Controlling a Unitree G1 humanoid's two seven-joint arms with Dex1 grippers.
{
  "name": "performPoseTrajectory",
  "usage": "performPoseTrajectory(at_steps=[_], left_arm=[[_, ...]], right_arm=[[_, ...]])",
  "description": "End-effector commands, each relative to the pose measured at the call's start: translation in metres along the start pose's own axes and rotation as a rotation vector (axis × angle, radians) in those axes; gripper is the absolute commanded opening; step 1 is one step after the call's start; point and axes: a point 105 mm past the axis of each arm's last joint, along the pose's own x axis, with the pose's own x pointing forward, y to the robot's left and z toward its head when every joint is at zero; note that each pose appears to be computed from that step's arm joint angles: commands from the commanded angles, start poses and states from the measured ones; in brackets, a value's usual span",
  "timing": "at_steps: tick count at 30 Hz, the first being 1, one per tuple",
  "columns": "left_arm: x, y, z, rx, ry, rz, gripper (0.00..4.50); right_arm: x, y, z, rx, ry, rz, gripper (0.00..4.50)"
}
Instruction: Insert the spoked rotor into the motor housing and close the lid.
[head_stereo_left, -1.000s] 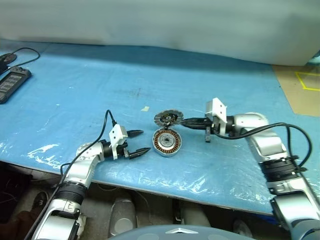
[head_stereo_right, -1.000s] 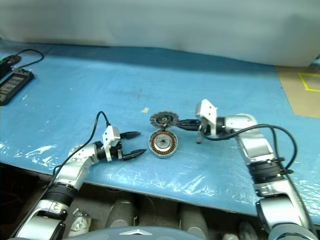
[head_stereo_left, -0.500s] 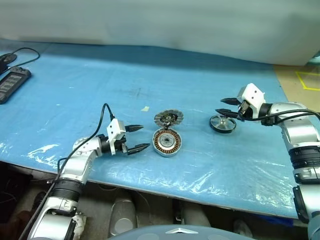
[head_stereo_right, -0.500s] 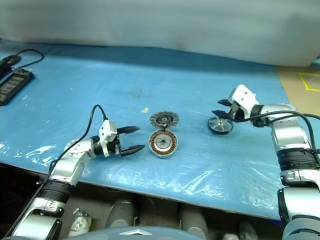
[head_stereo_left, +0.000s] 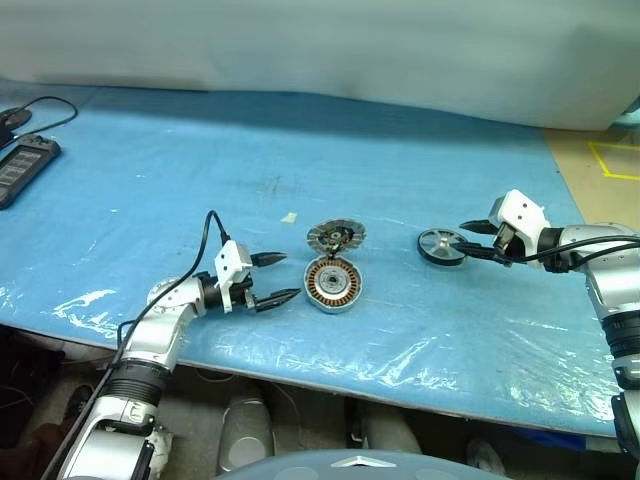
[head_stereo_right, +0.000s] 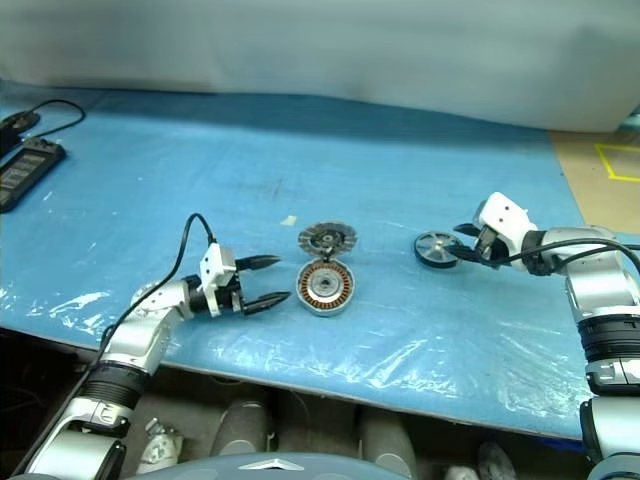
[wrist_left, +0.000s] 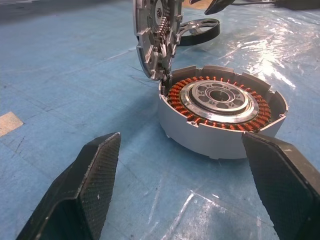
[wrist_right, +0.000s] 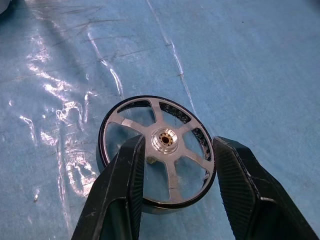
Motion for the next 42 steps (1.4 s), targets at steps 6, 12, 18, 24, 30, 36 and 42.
performPoseTrajectory(at_steps=[6,12,18,24,30,36,42], left_arm=[[-0.001,0.002,0.002,0.039,-0.005,0.015,4.09],[0.000,0.002,0.001,0.040,-0.003,0.015,4.09],[0.000,0.003,0.000,0.043,0.002,0.017,4.09],[0.000,0.002,-0.001,0.037,0.003,0.015,4.09],[0.001,0.000,-0.003,0.032,0.004,0.010,4.09],[0.001,-0.001,-0.004,0.029,0.008,0.008,4.09],[0.001,0.000,-0.004,0.032,0.009,0.012,4.09]], right_arm=[[0.006,0.008,-0.013,0.003,0.055,0.007,2.20],[0.008,0.012,-0.023,0.021,0.079,0.008,2.20],[0.011,0.017,-0.026,0.039,0.080,0.022,2.20],[0.009,0.014,-0.022,0.054,0.059,0.007,2.20],[0.009,0.013,-0.020,0.103,0.035,-0.002,2.20],[0.011,0.015,-0.023,0.122,0.045,0.000,2.78],[0.012,0.015,-0.024,0.113,0.047,-0.005,4.48]])
